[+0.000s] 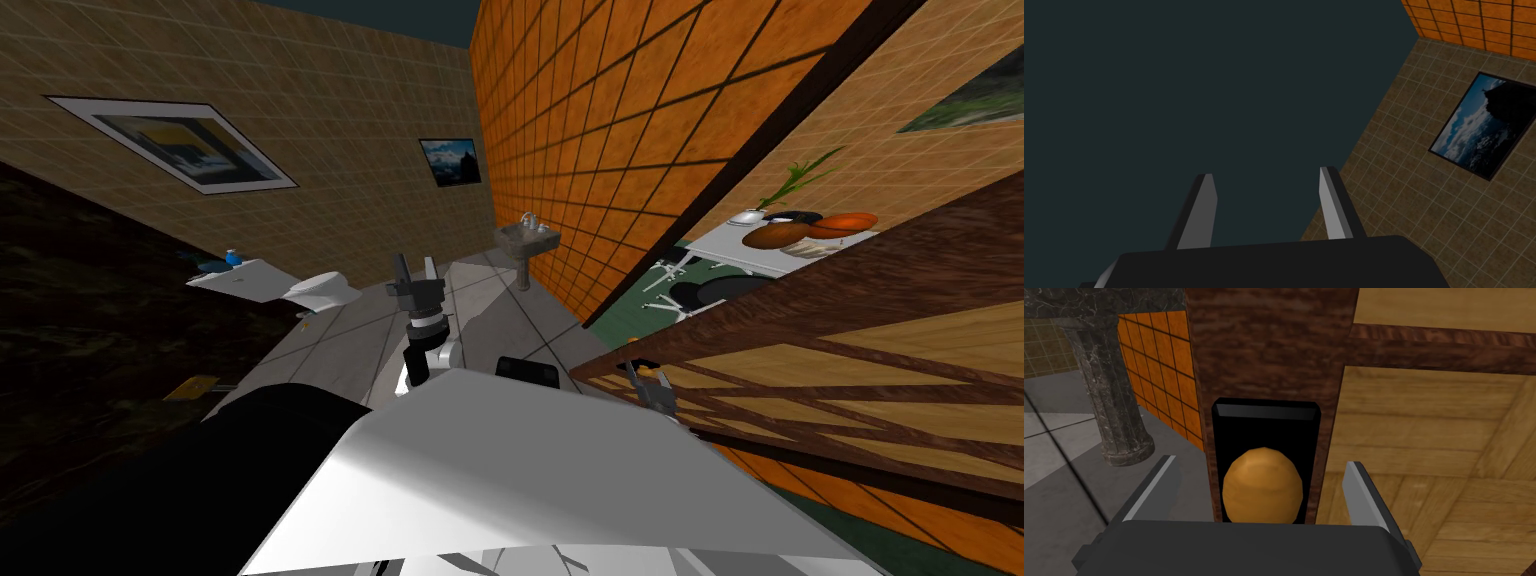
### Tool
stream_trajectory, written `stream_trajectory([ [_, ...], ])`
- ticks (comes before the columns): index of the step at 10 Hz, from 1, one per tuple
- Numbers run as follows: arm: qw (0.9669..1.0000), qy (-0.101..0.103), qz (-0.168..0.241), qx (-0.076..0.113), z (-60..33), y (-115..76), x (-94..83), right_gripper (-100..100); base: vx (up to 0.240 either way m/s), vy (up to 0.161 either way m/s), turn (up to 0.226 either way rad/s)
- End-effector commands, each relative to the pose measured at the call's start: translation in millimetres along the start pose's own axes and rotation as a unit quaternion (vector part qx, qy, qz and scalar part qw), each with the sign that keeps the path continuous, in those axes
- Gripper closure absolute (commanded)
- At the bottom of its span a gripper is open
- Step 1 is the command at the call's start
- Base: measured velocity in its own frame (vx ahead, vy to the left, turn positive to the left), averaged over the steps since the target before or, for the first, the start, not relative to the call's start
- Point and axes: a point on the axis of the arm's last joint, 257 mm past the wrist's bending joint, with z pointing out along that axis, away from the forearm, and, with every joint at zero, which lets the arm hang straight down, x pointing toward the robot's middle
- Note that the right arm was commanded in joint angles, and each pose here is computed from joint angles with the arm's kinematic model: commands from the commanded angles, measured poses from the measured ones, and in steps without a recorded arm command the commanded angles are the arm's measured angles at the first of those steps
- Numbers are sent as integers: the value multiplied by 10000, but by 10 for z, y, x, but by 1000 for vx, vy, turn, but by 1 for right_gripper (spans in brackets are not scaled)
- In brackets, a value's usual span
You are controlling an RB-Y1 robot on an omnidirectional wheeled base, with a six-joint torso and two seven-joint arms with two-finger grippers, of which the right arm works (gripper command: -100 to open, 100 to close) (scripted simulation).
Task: Pull the door open
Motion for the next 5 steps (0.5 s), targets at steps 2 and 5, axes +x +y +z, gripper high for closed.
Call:
stream_trajectory([
  [2, 10000, 0, 3, 3, -1, 2, 1, 100, -26, 3, 1],
  [5, 10000, 0, 3, 3, -1, 2, 1, 100, -17, 1, 2],
])
